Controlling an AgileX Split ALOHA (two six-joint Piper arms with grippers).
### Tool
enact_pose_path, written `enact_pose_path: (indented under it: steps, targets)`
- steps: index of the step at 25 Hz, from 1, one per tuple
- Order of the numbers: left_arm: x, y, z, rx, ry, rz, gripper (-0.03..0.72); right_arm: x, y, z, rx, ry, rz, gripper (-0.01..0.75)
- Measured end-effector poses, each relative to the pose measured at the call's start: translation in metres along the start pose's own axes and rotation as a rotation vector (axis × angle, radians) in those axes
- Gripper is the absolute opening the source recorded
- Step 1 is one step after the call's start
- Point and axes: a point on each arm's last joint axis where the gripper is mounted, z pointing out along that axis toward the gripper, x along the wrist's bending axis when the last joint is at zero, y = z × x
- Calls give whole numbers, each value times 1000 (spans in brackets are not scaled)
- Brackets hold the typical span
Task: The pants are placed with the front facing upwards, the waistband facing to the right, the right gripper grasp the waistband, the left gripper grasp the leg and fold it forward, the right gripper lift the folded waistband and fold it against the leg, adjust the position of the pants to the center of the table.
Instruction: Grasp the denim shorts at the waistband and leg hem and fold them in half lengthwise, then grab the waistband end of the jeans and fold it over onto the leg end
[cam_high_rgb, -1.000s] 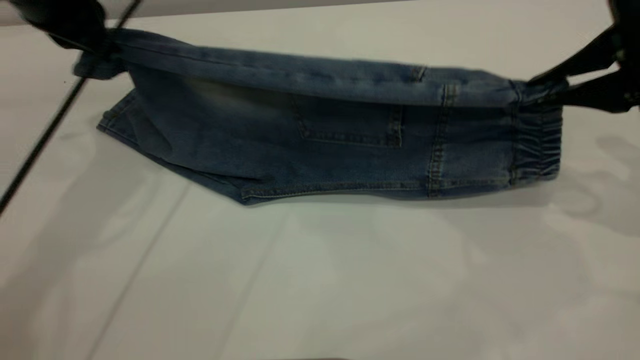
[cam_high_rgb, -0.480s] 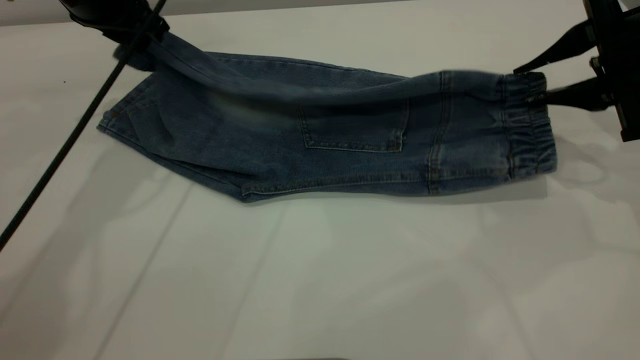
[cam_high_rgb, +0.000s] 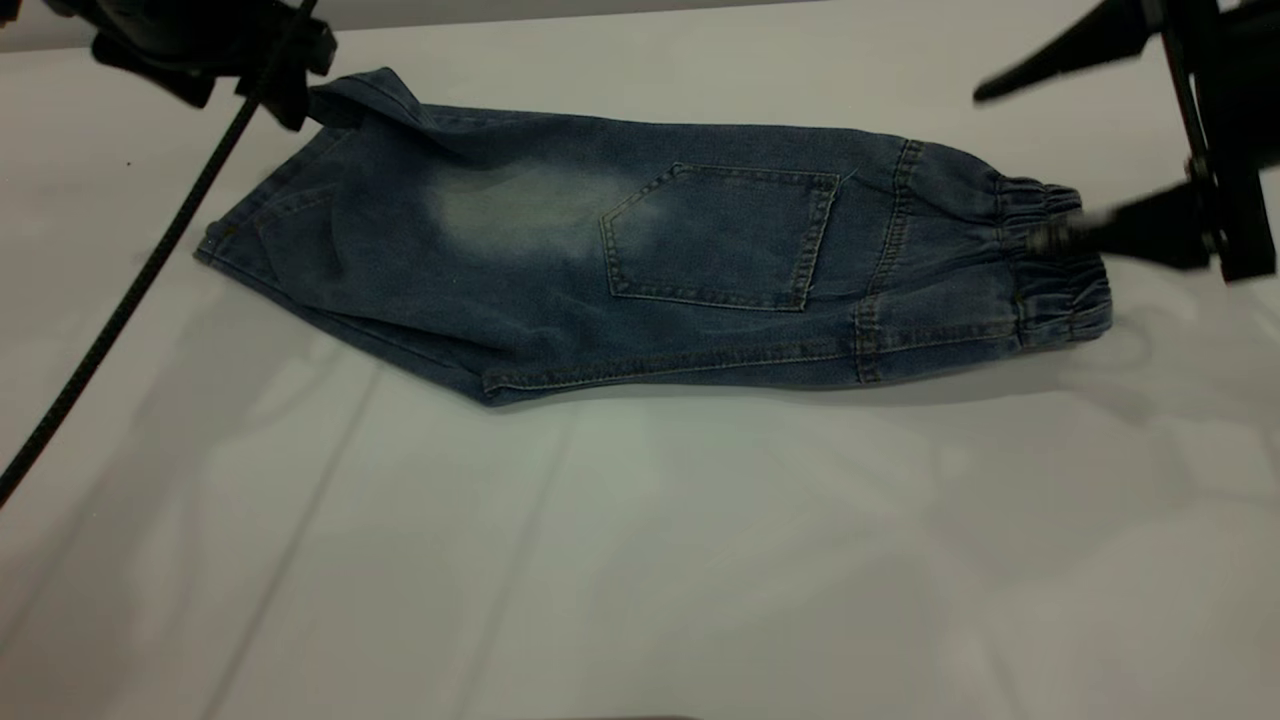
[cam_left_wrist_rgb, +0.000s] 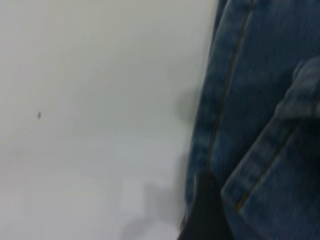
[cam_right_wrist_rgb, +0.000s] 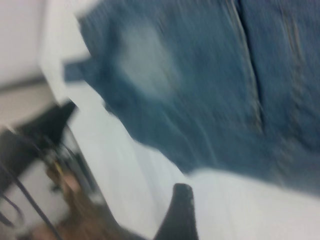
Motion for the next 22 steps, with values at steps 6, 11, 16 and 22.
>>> enact_pose_path:
  steps: [6, 11, 16, 22]
  targets:
    - [3, 0, -7, 24, 17, 2, 506, -20, -12, -3, 138, -223, -41, 556]
    - [-5, 1, -8, 20, 7, 19, 506, -28, 1, -4, -1, -313, -54, 554]
    - [-23, 5, -10, -11, -25, 54, 506, -28, 8, 1, -75, -256, -54, 554]
    - [-62, 9, -17, -51, -84, 127, 506, -43, 12, 11, -85, -250, -3, 554]
